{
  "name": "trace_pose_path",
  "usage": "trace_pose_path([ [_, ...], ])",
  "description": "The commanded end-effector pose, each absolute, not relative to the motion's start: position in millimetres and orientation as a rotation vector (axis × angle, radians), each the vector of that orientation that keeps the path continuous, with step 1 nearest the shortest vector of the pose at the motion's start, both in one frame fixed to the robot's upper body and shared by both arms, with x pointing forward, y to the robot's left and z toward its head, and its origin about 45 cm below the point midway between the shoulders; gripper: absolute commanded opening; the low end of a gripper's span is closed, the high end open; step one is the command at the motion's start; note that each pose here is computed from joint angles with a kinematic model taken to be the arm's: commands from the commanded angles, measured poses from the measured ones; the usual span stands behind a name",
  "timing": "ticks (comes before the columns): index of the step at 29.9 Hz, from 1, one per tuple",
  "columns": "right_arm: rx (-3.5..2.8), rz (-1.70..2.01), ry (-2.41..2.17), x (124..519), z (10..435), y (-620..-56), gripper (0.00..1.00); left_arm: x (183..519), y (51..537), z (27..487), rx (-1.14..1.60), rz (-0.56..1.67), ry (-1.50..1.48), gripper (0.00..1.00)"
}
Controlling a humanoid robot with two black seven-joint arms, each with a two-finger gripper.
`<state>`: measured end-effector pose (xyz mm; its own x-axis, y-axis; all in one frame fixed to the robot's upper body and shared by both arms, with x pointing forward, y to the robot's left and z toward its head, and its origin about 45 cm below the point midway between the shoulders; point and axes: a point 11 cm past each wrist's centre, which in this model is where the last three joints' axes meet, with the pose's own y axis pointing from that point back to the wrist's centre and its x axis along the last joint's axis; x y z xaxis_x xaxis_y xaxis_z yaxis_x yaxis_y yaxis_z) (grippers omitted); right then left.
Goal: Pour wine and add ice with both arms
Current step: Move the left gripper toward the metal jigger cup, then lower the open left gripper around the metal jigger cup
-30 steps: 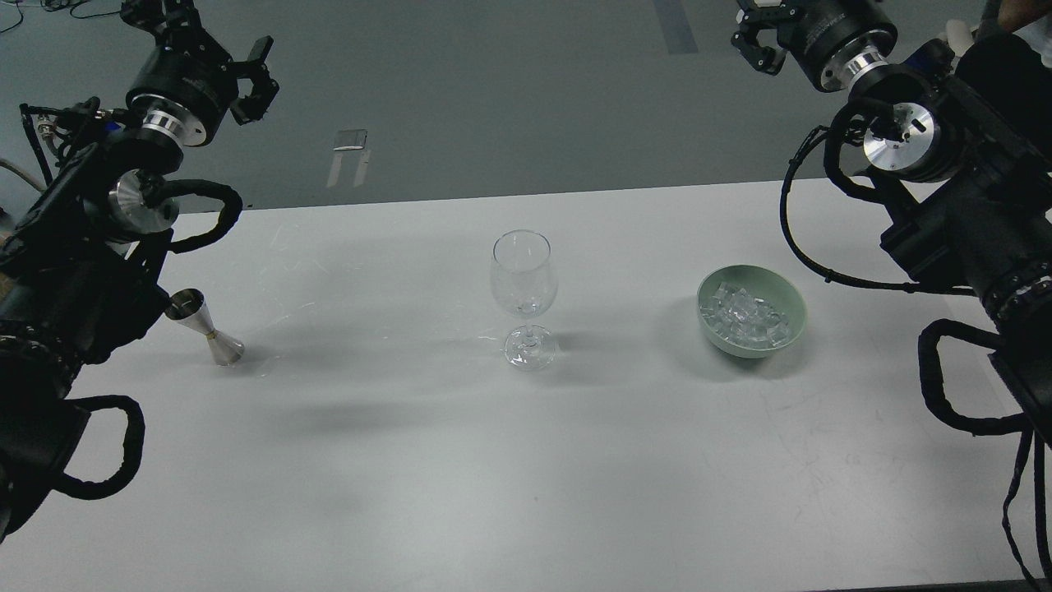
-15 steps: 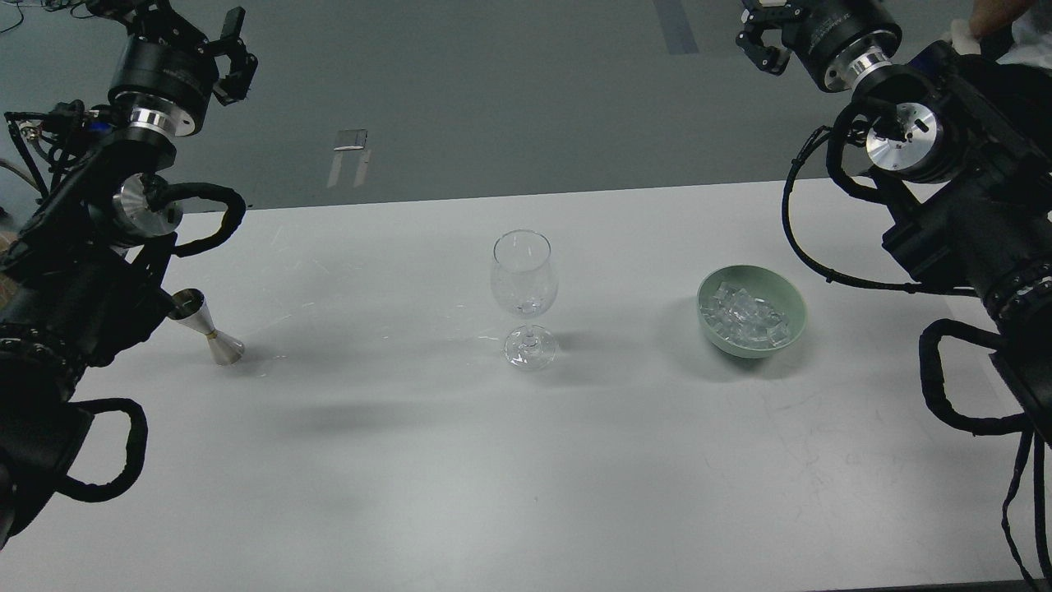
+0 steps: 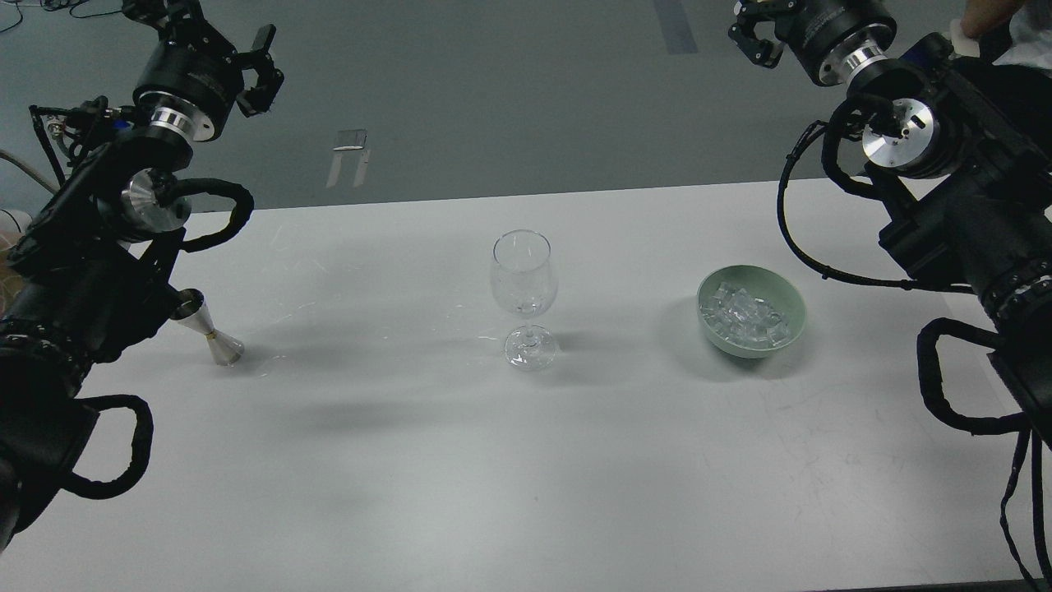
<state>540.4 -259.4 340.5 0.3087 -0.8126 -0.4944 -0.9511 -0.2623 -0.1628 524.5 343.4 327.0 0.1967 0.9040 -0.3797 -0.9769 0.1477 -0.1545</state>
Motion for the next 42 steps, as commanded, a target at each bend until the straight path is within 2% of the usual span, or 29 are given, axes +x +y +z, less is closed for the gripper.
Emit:
trace_pose_path([
  [1,-2.150,0.437,1.562,541,343,-258,1.00,525,339,330,-0.394,1.353,0.216,0.98],
  [11,-2.139,0.432,1.578,541,344,-264,1.00,524,320,347,-0.416,1.283,0.185,0.98],
  [18,-2.125,0.421,1.607,541,343,-278,1.00,505,323,353,-0.410,1.237,0.150,0.98],
  [25,-2.114,0.433,1.642,537,331,-290,1.00,456,337,332,-0.351,1.181,0.149,0.98],
  [28,-2.109,0.429,1.655,536,329,-295,1.00,434,345,339,-0.380,1.183,0.178,0.98],
  [33,-2.095,0.437,1.686,533,321,-307,1.00,378,365,350,-0.353,1.151,0.194,0.98],
  [40,-2.084,0.446,1.715,529,311,-317,1.00,315,407,289,-0.398,1.245,0.404,0.98],
  [42,-2.084,0.448,1.718,528,310,-318,1.00,307,410,278,-0.425,1.260,0.445,0.98],
])
